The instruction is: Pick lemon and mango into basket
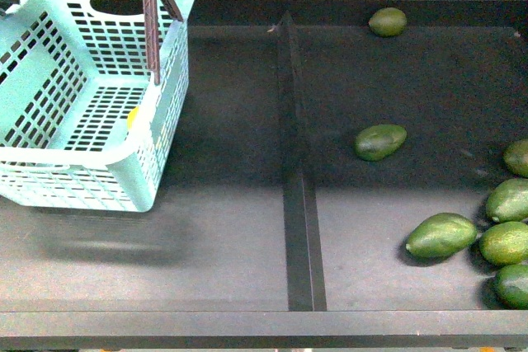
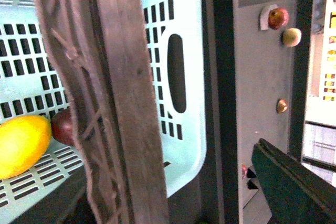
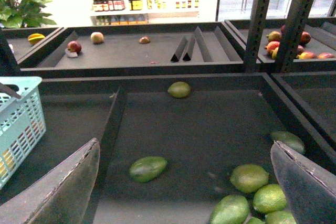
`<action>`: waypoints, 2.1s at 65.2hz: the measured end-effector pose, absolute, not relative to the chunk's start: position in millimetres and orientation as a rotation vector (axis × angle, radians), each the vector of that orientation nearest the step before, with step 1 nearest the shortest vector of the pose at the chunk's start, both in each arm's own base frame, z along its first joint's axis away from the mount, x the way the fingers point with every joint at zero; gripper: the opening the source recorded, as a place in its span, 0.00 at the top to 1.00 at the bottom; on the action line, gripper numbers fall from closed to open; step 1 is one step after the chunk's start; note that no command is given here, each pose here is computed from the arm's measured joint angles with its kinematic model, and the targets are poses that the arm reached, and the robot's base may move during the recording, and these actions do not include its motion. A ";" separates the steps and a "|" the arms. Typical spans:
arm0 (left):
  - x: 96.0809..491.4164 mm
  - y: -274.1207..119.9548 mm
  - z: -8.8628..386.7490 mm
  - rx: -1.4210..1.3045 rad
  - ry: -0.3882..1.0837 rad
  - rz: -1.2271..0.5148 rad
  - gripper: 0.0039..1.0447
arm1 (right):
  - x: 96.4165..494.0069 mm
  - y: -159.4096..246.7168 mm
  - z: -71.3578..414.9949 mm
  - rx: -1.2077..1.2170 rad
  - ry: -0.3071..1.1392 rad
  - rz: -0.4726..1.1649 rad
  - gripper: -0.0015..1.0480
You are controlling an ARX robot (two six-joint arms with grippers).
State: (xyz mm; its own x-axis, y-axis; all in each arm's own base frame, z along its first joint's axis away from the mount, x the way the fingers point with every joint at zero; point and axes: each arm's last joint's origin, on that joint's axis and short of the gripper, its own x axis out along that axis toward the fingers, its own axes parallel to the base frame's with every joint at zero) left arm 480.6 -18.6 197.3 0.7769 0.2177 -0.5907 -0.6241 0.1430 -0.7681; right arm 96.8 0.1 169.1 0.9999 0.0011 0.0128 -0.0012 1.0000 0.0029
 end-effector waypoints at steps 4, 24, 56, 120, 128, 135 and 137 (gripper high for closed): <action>468.9 -16.5 203.5 -1.251 0.370 0.668 0.05 | 96.8 0.1 169.1 0.003 -0.013 0.001 0.08; 381.9 -30.1 206.2 -0.617 0.248 0.086 0.31 | 96.8 0.1 169.1 0.003 -0.013 0.000 0.08; 232.4 -0.6 179.8 -0.018 0.009 -0.001 0.97 | 96.8 0.1 169.1 0.003 -0.013 0.001 0.08; 129.3 -0.3 170.0 -0.011 -0.009 -0.003 0.97 | 96.8 0.1 169.1 0.003 -0.013 0.001 0.08; 124.0 -0.3 171.0 -0.011 -0.012 -0.003 0.97 | 96.8 0.1 169.1 0.003 -0.013 0.001 0.08; 119.8 -0.3 171.6 -0.011 -0.015 -0.002 0.97 | 96.8 0.1 169.1 0.003 -0.013 0.001 0.08; 118.7 -0.3 171.7 -0.011 -0.015 -0.003 0.97 | 96.8 0.1 169.1 0.003 -0.013 0.001 0.08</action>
State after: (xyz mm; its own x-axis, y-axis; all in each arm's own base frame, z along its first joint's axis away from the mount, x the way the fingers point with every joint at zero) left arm 118.7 -0.3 171.7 0.9999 -0.0027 0.0151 0.0028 0.9999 -0.0112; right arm 96.8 0.1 169.1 0.9999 0.0011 0.0128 -0.0012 1.0000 0.0029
